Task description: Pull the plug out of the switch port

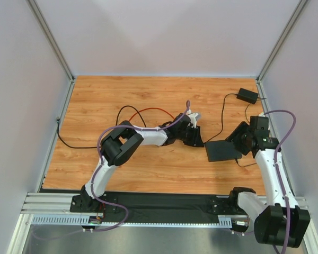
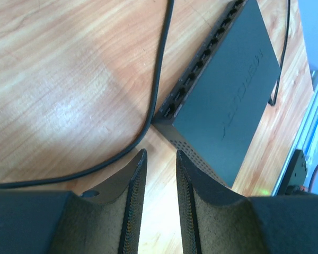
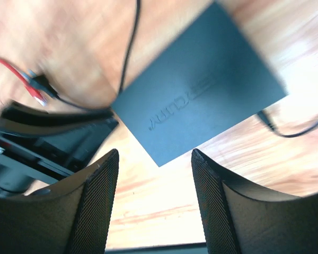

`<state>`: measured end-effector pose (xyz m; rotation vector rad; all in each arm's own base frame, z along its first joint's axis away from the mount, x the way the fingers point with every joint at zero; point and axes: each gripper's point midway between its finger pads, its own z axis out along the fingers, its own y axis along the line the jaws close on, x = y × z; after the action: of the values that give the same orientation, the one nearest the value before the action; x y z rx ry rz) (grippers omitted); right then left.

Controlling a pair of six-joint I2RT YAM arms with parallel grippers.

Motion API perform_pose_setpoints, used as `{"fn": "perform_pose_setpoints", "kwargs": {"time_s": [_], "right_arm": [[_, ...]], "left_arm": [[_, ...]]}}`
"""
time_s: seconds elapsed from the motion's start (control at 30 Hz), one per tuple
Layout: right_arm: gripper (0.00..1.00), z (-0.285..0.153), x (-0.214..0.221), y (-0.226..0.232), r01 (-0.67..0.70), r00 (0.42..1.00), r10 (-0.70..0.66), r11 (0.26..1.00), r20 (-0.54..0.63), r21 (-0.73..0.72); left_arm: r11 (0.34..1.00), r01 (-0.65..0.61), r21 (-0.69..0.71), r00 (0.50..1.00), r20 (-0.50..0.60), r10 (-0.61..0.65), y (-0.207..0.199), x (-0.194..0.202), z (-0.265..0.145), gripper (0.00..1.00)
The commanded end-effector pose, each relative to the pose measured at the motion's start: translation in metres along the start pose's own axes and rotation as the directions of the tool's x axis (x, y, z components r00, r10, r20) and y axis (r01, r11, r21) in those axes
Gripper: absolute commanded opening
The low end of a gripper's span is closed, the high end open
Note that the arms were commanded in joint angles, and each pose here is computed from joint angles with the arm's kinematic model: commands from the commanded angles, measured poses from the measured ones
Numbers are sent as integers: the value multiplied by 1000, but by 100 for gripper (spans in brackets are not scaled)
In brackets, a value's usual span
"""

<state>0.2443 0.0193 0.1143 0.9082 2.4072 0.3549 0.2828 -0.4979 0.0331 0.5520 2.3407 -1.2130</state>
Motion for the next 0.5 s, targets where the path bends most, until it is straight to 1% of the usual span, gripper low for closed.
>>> {"fn": "perform_pose_setpoints", "kwargs": {"time_s": [0.0,0.03,0.1,0.2,0.27,0.37,0.4,0.43,0.47], "right_arm": [[58,-22,-16,-33,11,995,-29,981,91,196],[57,-24,-10,-43,-13,997,-7,969,78,248],[52,-24,-9,-58,-130,988,95,935,118,330],[51,-11,-6,-62,-194,980,171,929,99,315],[50,-7,-9,-71,-232,972,206,909,110,347],[48,-1,-22,-82,-261,964,220,891,148,371],[48,1,-33,-81,-269,960,218,895,176,355],[48,3,-40,-87,-269,959,214,894,185,358],[48,6,-46,-84,-266,959,215,907,183,327]], "left_arm": [[989,-105,105,993,59,99,-40,-22,-20,36],[985,-117,126,993,51,111,-48,-18,-21,36],[978,-163,132,986,55,157,-57,-16,-26,36],[966,-234,110,972,59,228,-72,-11,-30,36],[960,-256,115,967,44,252,-83,-1,-30,36],[966,-242,86,970,6,242,-85,13,-27,36],[972,-219,85,976,-3,220,-84,17,-25,36],[975,-206,88,978,-13,208,-83,22,-23,36],[978,-189,85,981,-17,192,-81,24,-22,36]]}}
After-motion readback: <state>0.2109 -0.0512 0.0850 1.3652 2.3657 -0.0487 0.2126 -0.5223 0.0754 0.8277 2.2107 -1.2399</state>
